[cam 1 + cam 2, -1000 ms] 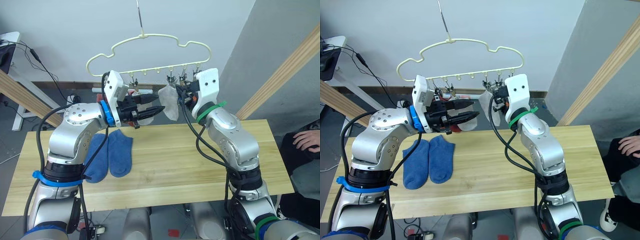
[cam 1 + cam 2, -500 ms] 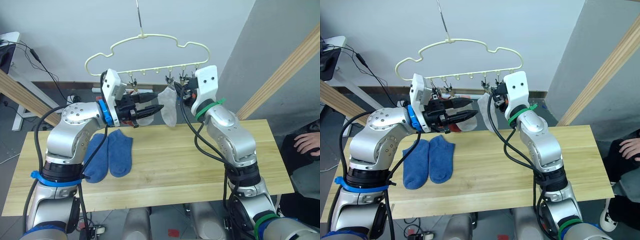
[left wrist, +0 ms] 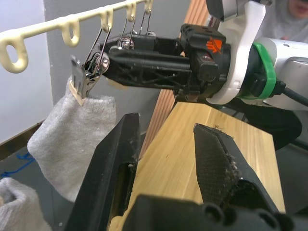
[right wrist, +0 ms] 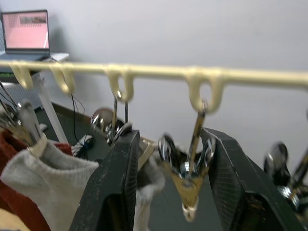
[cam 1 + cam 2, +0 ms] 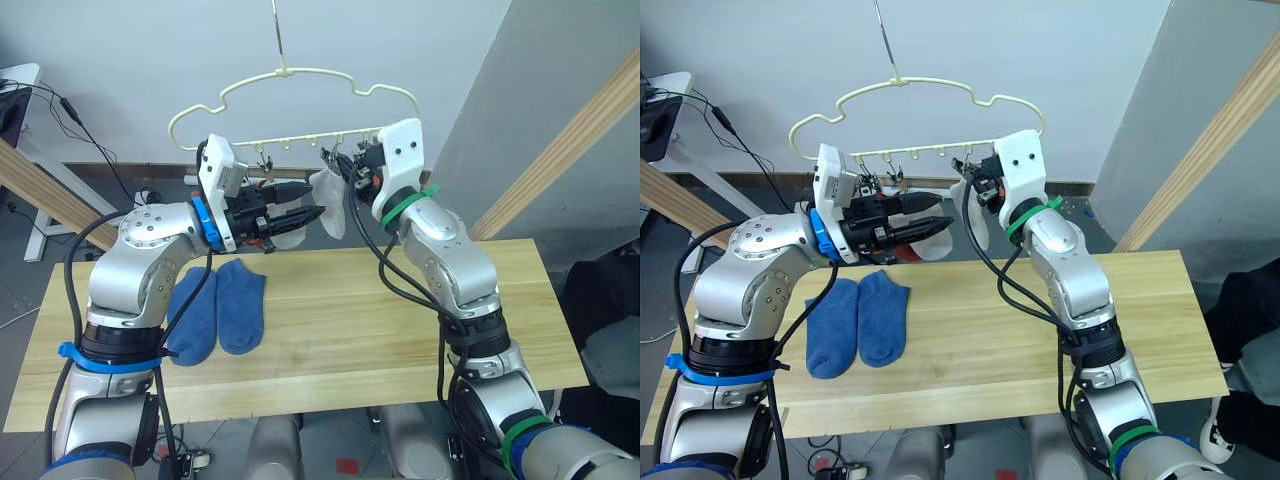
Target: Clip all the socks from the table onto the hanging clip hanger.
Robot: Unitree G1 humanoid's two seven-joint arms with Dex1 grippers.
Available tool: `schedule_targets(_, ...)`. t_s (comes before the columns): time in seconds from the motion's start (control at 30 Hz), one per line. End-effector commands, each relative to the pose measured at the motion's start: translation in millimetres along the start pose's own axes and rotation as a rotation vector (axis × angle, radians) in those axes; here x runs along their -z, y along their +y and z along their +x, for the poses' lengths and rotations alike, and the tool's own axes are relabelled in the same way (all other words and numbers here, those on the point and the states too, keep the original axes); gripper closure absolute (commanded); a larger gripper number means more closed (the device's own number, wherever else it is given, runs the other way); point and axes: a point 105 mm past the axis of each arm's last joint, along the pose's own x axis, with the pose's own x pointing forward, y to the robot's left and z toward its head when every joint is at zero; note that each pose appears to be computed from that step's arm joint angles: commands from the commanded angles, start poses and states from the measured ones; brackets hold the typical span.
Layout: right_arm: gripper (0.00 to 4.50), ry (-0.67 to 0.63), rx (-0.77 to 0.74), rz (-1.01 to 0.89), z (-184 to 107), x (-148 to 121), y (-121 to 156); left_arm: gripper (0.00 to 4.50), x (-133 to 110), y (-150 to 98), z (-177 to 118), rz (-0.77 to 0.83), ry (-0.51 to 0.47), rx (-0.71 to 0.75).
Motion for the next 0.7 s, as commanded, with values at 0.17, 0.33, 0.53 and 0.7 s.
schedule_targets(0.17,2.45,-0.072,-0.009,-0.003,2,-19,5,2.48,-18,1,-3,0.050,-0.040,-0.007)
schedule_targets(0.33,3.05,-0.083,-0.001,0.000,2,-21,3,2.48,-18,1,-2,0.051,-0.039,-0.011)
schedule_targets(0.53,4.36,-0.090,0.003,0.017,2,-23,1,2.48,-9,1,-6,0.066,-0.007,-0.046)
schedule_targets(0.7,4.36,-0.093,0.003,0.037,2,-24,1,2.48,16,-12,-18,0.080,0.088,-0.079)
